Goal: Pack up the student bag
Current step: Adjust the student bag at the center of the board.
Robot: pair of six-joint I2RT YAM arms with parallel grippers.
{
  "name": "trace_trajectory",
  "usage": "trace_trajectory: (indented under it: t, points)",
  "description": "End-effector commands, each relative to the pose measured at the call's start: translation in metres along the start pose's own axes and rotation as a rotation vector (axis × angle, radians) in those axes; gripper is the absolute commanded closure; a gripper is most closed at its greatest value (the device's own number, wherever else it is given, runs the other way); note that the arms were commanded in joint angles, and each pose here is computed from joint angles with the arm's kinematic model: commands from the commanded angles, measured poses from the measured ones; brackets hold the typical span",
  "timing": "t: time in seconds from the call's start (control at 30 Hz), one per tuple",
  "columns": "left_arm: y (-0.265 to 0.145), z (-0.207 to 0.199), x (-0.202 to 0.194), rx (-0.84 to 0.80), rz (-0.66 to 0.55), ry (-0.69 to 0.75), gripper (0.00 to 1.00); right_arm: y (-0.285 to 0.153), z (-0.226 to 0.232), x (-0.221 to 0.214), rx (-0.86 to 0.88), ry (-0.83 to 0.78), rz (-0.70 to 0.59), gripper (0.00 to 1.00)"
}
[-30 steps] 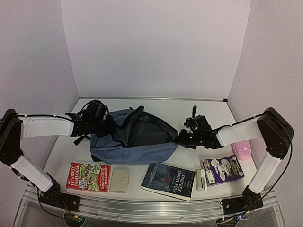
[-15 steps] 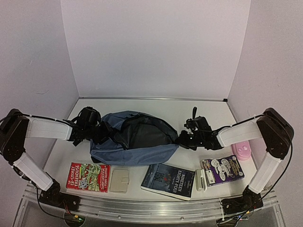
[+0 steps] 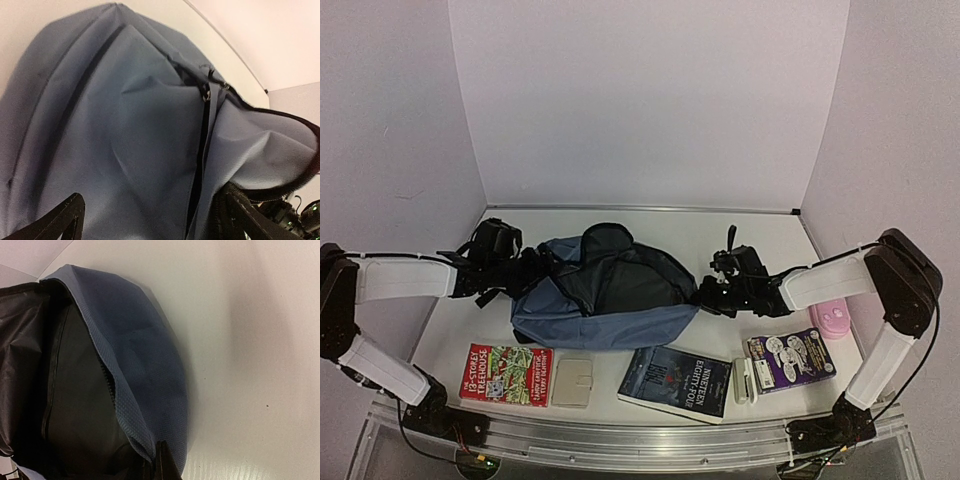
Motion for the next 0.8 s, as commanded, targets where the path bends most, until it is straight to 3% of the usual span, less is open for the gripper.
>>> trace_trajectory:
  t: [0.0, 0.17, 0.23, 0.33, 0.4, 0.47, 0.63, 0.77]
  points:
    - [-0.016, 0.000, 0.021, 0.017, -0.082, 0.003, 0.02, -0.010, -0.003, 0.006, -0.021, -0.009, -0.016, 1.00]
    - [-0.002, -0.002, 0.018, 0.008, 0.021, 0.045, 0.02, -0.015, 0.002, 0.011, -0.010, -0.011, -0.025, 0.96]
    - [0.002, -0.007, 0.015, -0.049, 0.072, 0.084, 0.03, -0.019, 0.004, 0.016, -0.013, -0.013, -0.033, 0.72]
    - [-0.002, -0.017, 0.015, -0.136, 0.074, 0.132, 0.02, -0.030, 0.008, 0.026, -0.043, -0.031, -0.063, 0.55]
    - [-0.007, -0.023, 0.017, -0.157, 0.070, 0.164, 0.02, -0.039, 0.011, 0.034, -0.060, -0.047, -0.088, 0.37]
    - [-0.010, -0.032, 0.018, -0.189, 0.092, 0.209, 0.02, -0.047, 0.016, 0.043, -0.068, -0.065, -0.109, 0.25]
    - [-0.017, -0.061, 0.007, -0.308, 0.173, 0.394, 0.02, -0.067, 0.027, 0.062, -0.093, -0.095, -0.141, 0.15]
    - [-0.024, -0.100, -0.037, -0.334, 0.198, 0.659, 0.02, -0.085, 0.032, 0.071, -0.087, -0.091, -0.183, 0.05]
Point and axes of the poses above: each gripper's point midway between its finger pads, its own y axis out along the fingers, its own z axis along the line the jaws close on, x = y × z, the point moved 9 cm from there along -y, back along the fingers, and after that the axes turned 11 degrees about -y, right-handed, at the moved point
